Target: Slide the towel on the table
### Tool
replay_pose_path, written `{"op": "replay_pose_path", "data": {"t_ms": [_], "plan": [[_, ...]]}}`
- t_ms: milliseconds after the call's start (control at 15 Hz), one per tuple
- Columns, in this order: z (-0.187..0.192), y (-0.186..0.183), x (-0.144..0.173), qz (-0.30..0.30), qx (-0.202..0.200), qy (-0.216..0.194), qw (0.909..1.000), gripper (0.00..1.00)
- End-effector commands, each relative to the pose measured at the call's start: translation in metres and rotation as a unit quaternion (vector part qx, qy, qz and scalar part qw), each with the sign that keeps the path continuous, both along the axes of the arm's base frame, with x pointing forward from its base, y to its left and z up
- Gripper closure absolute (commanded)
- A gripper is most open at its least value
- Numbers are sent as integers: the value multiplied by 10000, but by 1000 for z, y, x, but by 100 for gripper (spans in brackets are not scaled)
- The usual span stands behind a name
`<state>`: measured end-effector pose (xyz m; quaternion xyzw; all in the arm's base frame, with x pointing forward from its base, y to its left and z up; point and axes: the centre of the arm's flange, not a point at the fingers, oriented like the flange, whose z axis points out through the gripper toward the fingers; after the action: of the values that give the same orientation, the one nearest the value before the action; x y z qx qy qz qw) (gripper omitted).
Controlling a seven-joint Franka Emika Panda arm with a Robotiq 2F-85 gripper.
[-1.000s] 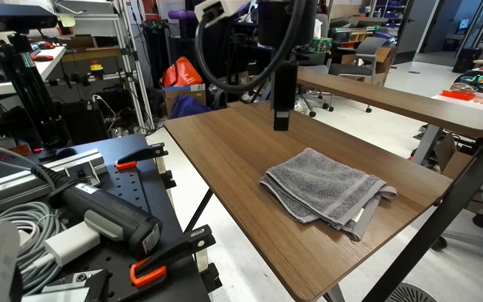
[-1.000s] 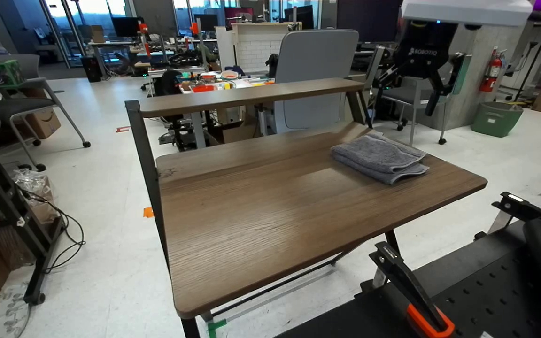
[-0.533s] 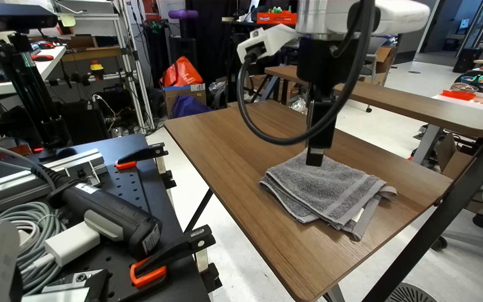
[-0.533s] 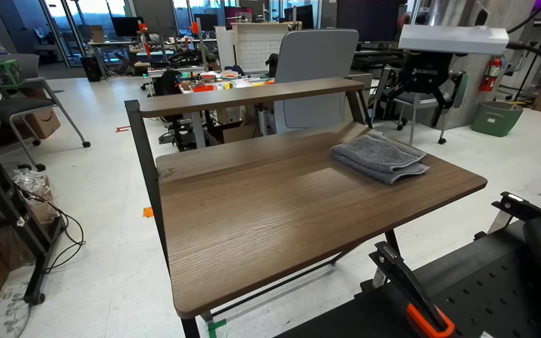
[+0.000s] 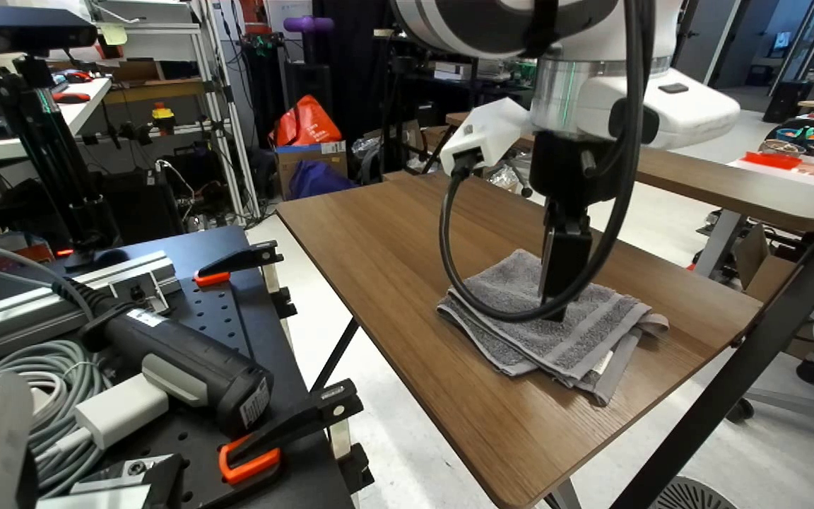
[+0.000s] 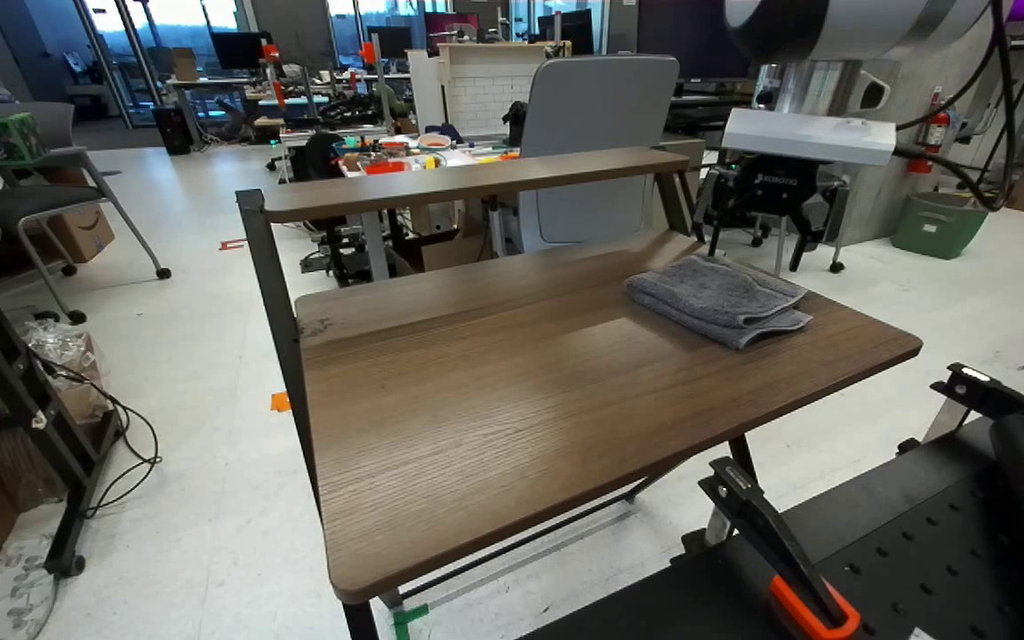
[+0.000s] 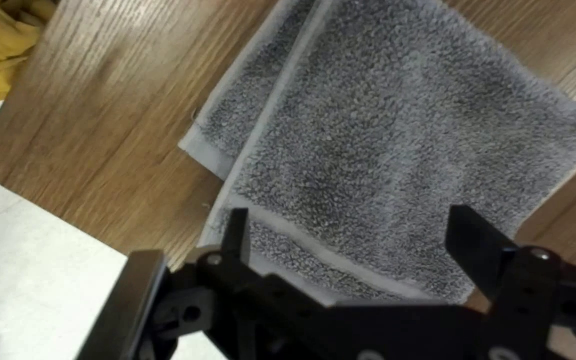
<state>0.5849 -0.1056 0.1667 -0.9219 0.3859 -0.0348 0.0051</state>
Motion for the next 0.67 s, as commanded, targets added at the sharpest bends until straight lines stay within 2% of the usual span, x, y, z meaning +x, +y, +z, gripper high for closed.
{"op": "replay_pose_path", "data": {"t_ms": [0,333,600], "plan": [[-30,1,22,-159,92,-141,9997,0],[-62,27,32,-61,156,-40,9999,0],[-71,66,39,272,187,5,9995,0]]}}
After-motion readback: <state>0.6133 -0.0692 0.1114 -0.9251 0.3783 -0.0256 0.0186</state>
